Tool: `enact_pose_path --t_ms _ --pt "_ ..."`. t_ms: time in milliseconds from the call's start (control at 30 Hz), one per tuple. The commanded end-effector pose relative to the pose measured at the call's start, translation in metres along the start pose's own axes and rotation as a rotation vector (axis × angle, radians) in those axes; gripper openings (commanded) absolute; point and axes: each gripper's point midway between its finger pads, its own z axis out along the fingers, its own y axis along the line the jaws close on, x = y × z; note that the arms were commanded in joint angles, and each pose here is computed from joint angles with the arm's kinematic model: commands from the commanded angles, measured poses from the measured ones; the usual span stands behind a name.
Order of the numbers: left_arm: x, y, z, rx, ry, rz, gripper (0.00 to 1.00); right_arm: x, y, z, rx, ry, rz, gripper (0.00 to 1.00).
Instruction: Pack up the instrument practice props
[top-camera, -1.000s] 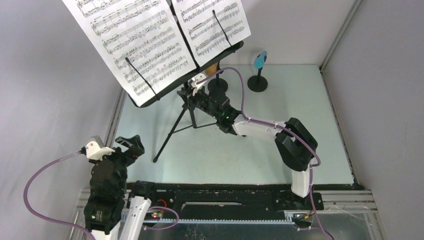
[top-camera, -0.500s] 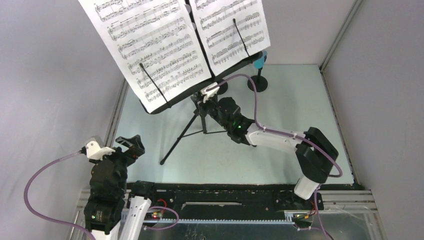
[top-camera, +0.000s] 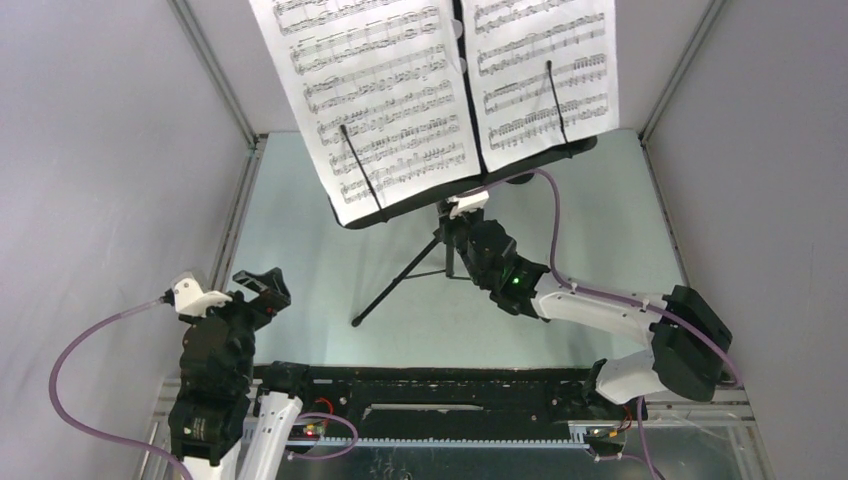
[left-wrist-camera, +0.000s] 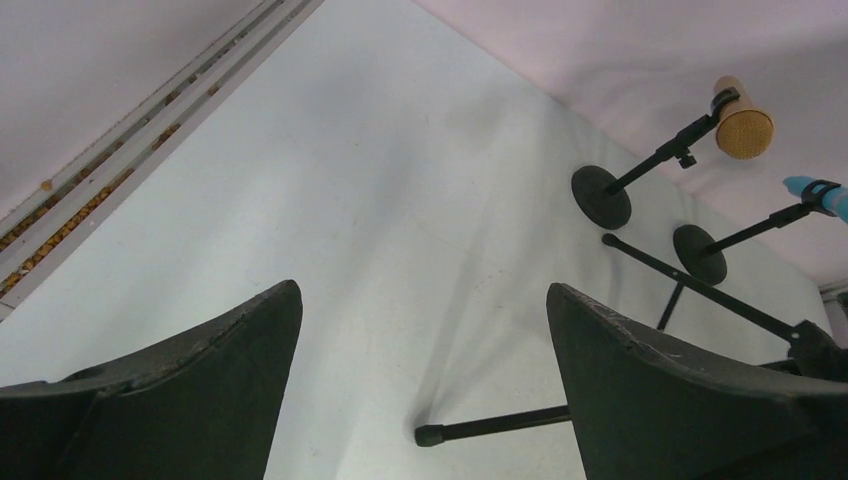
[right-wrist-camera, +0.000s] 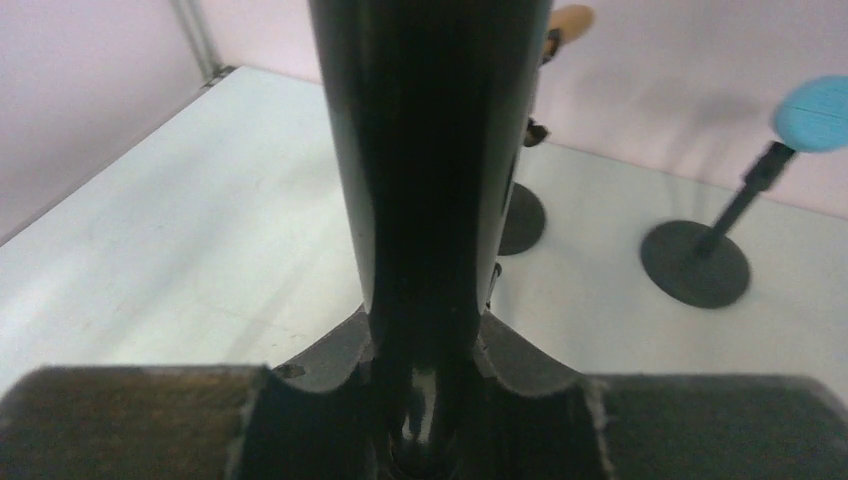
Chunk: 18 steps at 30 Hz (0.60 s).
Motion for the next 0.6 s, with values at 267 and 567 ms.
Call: enact_pose_path --t_ms 267,567 --pt "-0.024 -0.024 0.016 0.055 -0.043 0.042 1.0 0.005 -0.1 -0.035 0.497 -0.012 -0.029 0.0" --pt "-0.023 -0.042 0.026 0.107 0.011 0.071 1.0 -0.018 -0.102 -0.015 0.628 -0.123 0.034 0.0"
